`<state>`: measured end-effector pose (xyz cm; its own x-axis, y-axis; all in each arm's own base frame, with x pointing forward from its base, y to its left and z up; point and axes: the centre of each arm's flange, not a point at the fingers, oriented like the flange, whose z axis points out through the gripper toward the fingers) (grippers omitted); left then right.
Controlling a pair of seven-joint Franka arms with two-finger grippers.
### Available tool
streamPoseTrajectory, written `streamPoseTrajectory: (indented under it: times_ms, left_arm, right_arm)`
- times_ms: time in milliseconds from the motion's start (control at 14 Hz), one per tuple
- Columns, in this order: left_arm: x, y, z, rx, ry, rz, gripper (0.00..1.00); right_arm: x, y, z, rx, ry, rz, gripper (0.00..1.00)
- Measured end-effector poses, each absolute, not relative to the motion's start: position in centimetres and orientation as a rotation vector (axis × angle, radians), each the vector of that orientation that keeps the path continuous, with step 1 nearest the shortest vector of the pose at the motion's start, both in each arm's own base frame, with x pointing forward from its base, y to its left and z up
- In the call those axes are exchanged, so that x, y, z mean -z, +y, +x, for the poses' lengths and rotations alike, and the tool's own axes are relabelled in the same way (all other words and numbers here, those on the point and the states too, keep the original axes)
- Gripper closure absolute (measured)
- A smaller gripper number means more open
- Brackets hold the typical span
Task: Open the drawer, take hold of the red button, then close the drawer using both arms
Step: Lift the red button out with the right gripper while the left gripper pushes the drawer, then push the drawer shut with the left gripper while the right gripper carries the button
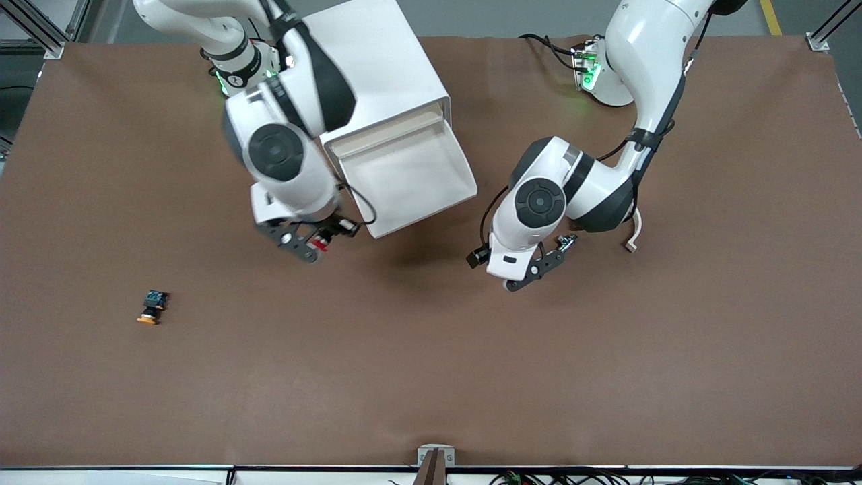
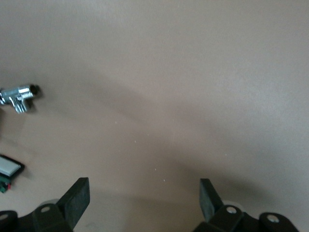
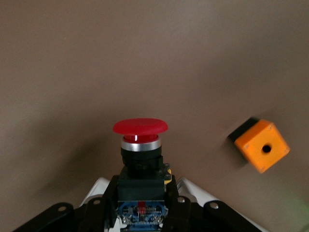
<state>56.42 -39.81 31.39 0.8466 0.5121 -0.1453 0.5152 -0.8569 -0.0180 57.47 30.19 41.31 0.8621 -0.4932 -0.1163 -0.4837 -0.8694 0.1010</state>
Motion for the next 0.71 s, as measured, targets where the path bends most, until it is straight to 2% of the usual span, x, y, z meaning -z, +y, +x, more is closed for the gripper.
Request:
streamPoseTrajectory:
  times_ms: [357,714]
  left_arm:
    - [-32.1,-43.7,53.7,0.237,0.842,2.982,0.0]
    - [-32.2,-46.0,51.8,0.243,0.776,2.999,0.0]
  right_arm:
    - [-38.0,15.8,62.0,0.26,-0.515,3.051,0.59]
    - [-32.5,4.3,62.7,0.135,-0.296,3.091,0.59]
